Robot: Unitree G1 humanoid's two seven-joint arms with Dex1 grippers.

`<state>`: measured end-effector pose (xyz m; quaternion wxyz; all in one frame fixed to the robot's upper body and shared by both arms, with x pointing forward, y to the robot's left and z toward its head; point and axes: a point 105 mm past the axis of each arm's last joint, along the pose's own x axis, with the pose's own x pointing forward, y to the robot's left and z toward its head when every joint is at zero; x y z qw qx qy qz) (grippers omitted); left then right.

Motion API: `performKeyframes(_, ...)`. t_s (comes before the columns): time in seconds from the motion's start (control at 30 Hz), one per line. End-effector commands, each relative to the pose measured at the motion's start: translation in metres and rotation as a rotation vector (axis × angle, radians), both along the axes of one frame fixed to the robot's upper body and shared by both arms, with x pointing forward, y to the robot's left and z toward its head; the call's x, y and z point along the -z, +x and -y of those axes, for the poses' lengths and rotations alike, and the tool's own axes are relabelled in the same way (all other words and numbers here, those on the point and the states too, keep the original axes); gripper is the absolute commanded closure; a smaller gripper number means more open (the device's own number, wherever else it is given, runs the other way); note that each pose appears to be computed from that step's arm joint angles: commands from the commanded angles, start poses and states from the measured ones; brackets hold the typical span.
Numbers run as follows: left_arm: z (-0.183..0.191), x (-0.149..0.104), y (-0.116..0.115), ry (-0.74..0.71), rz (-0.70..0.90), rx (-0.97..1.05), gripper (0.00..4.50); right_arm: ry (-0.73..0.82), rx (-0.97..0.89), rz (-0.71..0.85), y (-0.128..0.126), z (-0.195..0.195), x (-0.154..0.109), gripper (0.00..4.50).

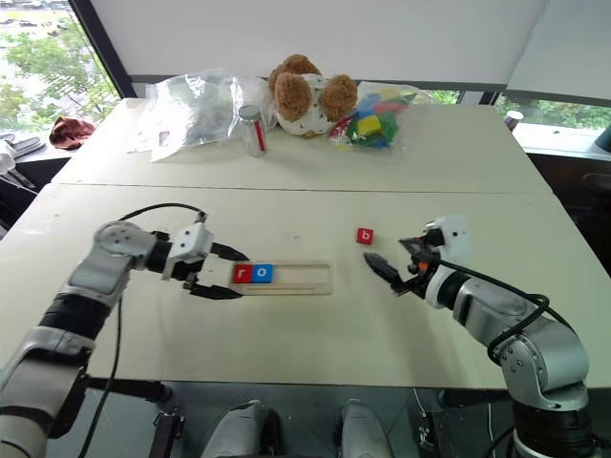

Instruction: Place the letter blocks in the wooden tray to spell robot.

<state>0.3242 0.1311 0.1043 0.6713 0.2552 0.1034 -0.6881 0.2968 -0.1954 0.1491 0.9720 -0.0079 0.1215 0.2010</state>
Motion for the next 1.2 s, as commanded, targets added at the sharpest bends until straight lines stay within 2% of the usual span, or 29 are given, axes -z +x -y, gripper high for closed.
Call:
performKeyframes(0.03,0.010,0.005,0.006,0.023,0.006,0.033,1.43,-0.055,0.077,0.082,0.005,0.009,-0.014,0.00)
performKeyframes(0.23,0.021,0.012,0.017,0.027,0.005,0.025,1.43,-0.082,0.099,0.066,0.002,0.004,-0.004,0.00)
performKeyframes(0.37,0.020,0.014,0.015,0.019,-0.016,0.025,1.43,-0.107,0.083,0.047,0.001,-0.003,0.002,0.00)
performKeyframes(0.43,0.021,0.014,0.014,0.006,-0.025,0.021,0.39,-0.102,0.075,0.043,0.002,-0.008,0.003,0.00)
performKeyframes(0.47,0.021,0.013,0.014,-0.001,-0.023,0.018,0.04,-0.096,0.070,0.043,0.004,-0.011,0.003,0.00)
performKeyframes(0.7,0.015,-0.002,0.008,-0.043,-0.017,0.006,0.04,-0.046,0.058,0.030,0.022,-0.043,0.001,0.00)
performKeyframes(0.87,-0.003,-0.020,0.007,-0.046,0.019,-0.054,0.04,-0.006,0.128,-0.044,0.043,-0.065,0.010,0.00)
performKeyframes(1.07,-0.033,-0.058,-0.001,-0.058,0.039,-0.149,0.04,0.007,0.198,-0.109,0.055,-0.075,0.022,0.00)
performKeyframes(1.2,-0.045,-0.079,-0.019,-0.122,-0.037,-0.227,0.04,-0.038,0.261,-0.119,0.062,-0.070,0.030,0.00)
